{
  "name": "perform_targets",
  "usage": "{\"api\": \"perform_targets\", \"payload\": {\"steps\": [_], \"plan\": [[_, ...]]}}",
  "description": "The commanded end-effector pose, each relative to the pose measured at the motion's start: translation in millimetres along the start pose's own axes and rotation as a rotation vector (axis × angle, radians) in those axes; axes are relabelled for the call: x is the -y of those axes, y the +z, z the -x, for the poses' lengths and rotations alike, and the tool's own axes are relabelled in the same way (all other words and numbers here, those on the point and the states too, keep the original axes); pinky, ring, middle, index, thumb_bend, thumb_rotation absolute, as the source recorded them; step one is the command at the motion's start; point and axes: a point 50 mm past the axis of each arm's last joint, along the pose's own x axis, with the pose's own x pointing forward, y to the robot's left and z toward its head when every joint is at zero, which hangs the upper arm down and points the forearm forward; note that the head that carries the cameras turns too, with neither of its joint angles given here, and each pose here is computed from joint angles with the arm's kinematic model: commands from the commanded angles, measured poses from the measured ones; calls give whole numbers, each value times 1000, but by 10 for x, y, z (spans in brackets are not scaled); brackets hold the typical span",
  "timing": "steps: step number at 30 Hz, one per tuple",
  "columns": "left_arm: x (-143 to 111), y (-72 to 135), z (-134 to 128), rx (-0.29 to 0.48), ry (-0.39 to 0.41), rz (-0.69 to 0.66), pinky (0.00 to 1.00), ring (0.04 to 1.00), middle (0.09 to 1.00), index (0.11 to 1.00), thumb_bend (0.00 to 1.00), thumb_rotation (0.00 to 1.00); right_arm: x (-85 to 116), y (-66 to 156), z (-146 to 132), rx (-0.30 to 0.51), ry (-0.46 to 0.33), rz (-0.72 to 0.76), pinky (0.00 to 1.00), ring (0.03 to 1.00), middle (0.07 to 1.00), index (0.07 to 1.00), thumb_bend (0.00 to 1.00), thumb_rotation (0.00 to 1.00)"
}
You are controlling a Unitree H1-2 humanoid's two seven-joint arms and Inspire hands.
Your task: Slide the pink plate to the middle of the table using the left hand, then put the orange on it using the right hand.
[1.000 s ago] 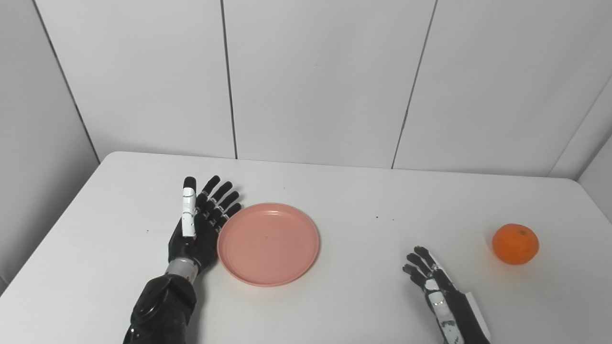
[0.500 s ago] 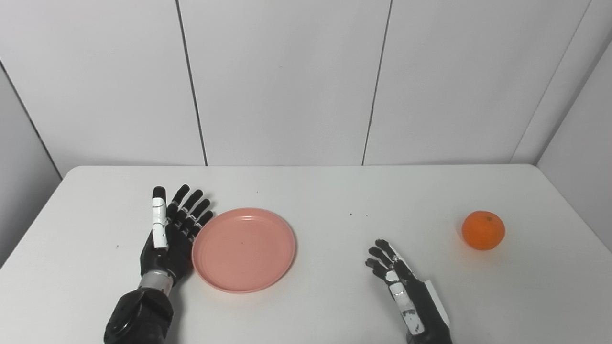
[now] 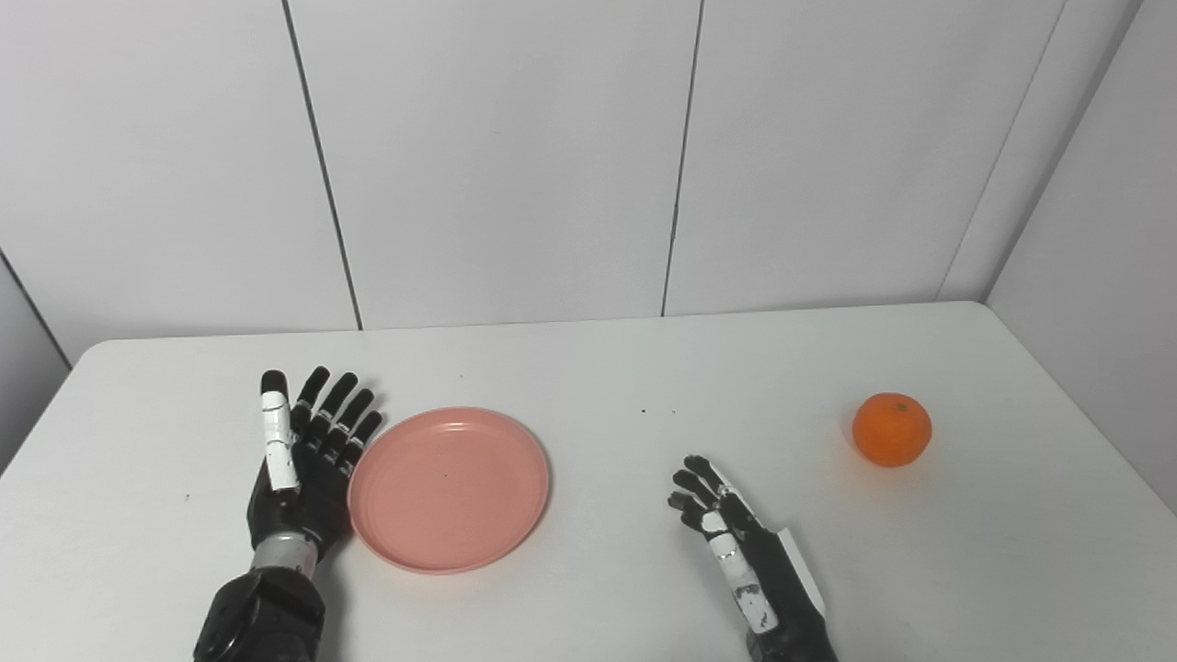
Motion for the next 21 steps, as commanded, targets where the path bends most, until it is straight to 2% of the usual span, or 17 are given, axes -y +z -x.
{"api": "perform_targets", "payload": {"steps": [1,9,16,21], "plan": [[-12,-152,24,-88,49,16,882,866,871,893,700,788,-152,-139,36,-73,35,-22,875,853,879,900,826,911],[30,-224,32,-101,45,23,886,876,885,908,680,809,-234,-122,-4,-69,32,-42,870,852,879,898,822,882],[43,-285,67,-114,60,76,870,865,880,890,690,777,-274,-117,-27,-61,41,-30,858,849,881,904,804,895],[108,-335,105,-130,40,88,885,871,884,889,693,785,-277,-112,-23,-70,35,-46,881,854,884,898,842,879]]}}
